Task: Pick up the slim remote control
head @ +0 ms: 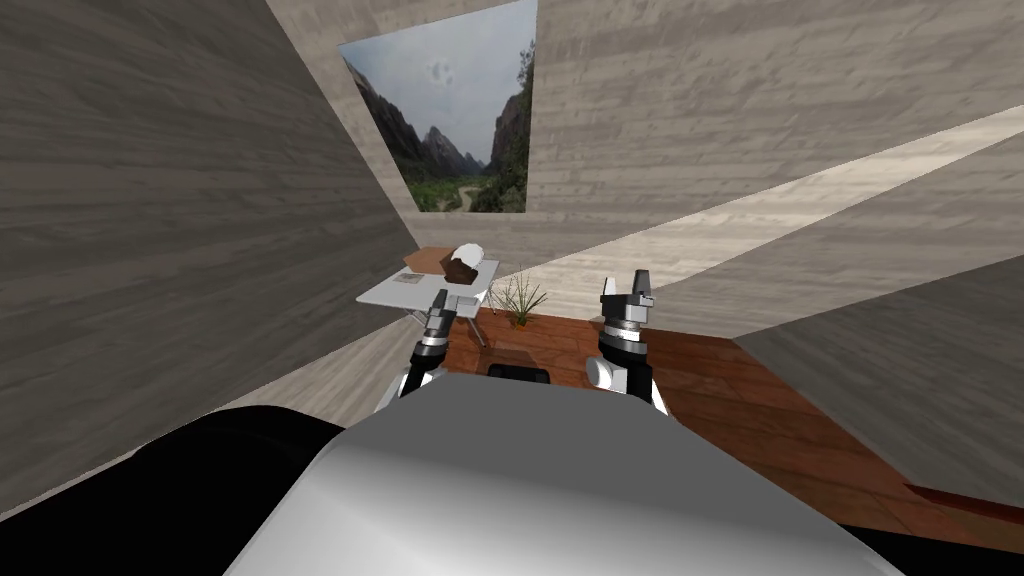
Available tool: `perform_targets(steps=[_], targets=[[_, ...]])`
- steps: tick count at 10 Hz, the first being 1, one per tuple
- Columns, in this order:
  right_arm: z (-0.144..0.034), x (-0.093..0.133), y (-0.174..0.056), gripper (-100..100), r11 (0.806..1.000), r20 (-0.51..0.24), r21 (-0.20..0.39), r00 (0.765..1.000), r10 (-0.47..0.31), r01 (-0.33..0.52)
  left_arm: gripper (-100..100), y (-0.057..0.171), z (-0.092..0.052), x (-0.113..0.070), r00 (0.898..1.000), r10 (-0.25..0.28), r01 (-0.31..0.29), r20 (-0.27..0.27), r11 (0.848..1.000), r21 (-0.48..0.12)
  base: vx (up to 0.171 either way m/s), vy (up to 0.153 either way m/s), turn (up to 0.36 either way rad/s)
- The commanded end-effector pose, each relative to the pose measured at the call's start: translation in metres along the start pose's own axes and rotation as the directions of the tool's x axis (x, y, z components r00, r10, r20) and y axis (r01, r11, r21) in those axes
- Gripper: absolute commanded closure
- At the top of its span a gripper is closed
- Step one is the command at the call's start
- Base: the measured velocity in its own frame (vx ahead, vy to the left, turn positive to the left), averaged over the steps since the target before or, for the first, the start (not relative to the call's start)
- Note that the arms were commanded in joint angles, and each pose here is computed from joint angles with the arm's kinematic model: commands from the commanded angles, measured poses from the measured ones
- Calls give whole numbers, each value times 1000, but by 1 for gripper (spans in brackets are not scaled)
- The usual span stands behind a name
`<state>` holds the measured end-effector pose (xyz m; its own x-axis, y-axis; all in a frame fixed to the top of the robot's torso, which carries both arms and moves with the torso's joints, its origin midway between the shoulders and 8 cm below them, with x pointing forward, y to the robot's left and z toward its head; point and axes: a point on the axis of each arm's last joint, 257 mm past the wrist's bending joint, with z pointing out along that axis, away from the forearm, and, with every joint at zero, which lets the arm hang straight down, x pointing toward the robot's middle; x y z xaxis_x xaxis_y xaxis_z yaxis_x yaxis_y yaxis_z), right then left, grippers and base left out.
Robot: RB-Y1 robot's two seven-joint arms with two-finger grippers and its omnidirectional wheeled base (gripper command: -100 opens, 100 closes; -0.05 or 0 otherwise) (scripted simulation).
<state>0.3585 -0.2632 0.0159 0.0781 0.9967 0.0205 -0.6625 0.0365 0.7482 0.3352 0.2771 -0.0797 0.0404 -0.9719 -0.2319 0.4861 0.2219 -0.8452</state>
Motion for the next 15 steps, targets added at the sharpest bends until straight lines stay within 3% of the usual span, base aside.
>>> perform_targets(steps=[1, 2, 3, 4, 5, 6, 7, 8, 9, 10, 11, 12, 13, 14, 15], targets=[[0, 0, 0, 0, 1000, 0, 0, 1000, 0, 0, -100, 24, -17, -2, 999, -17, 14, -37, 998, -66, -36, -45, -147], [0, 0, 0, 0, 1000, 0, 0, 1000, 0, 0, -100, 42, -34, -5, 998, -33, 25, -56, 992, -124, -56, -77, -259], [0, 0, 0, 0, 1000, 0, 0, 1000, 0, 0, -100, 45, -35, -4, 997, -35, 26, -68, 991, -132, -39, -52, -86], [0, 0, 0, 0, 1000, 0, 0, 1000, 0, 0, -100, 62, -53, -8, 995, -53, 37, -79, 981, -188, -36, -62, -202], [0, 0, 0, 0, 1000, 0, 0, 1000, 0, 0, -100, 68, -57, -8, 994, -60, 41, -91, 978, -205, -24, -49, -66], [0, 0, 0, 0, 1000, 0, 0, 1000, 0, 0, -100, 84, -78, -13, 991, -79, 49, -104, 963, -265, -20, -62, -163], [0, 0, 0, 0, 1000, 0, 0, 1000, 0, 0, -100, 90, -82, -14, 990, -90, 56, -107, 958, -283, -23, -48, -88], [0, 0, 0, 0, 1000, 0, 0, 1000, 0, 0, -100, 106, -107, -19, 987, -110, 62, -121, 935, -349, -23, -59, -215], [0, 0, 0, 0, 1000, 0, 0, 1000, 0, 0, -100, 111, -110, -21, 986, -122, 72, -117, 929, -363, -8, -46, -72], [0, 0, 0, 0, 1000, 0, 0, 1000, 0, 0, -100, 120, -131, -26, 980, -144, 76, -134, 906, -416, -6, -71, -186], [0, 0, 0, 0, 1000, 0, 0, 1000, 0, 0, -100, 127, -138, -28, 980, -156, 88, -123, 895, -437, -7, -57, -84], [0, 0, 0, 0, 1000, 0, 0, 1000, 0, 0, -100, 136, -161, -34, 975, -177, 89, -135, 867, -491, -2, -65, -142], [0, 0, 0, 0, 1000, 0, 0, 1000, 0, 0, -100, 145, -171, -38, 974, -191, 104, -118, 849, -518, 5, -48, -85], [0, 0, 0, 0, 1000, 0, 0, 1000, 0, 0, -100, 152, -194, -44, 969, -211, 101, -130, 815, -570, 15, -55, -220], [0, 0, 0, 0, 1000, 0, 0, 1000, 0, 0, -100, 160, -205, -49, 969, -225, 119, -107, 795, -594, 13, -46, -96]])
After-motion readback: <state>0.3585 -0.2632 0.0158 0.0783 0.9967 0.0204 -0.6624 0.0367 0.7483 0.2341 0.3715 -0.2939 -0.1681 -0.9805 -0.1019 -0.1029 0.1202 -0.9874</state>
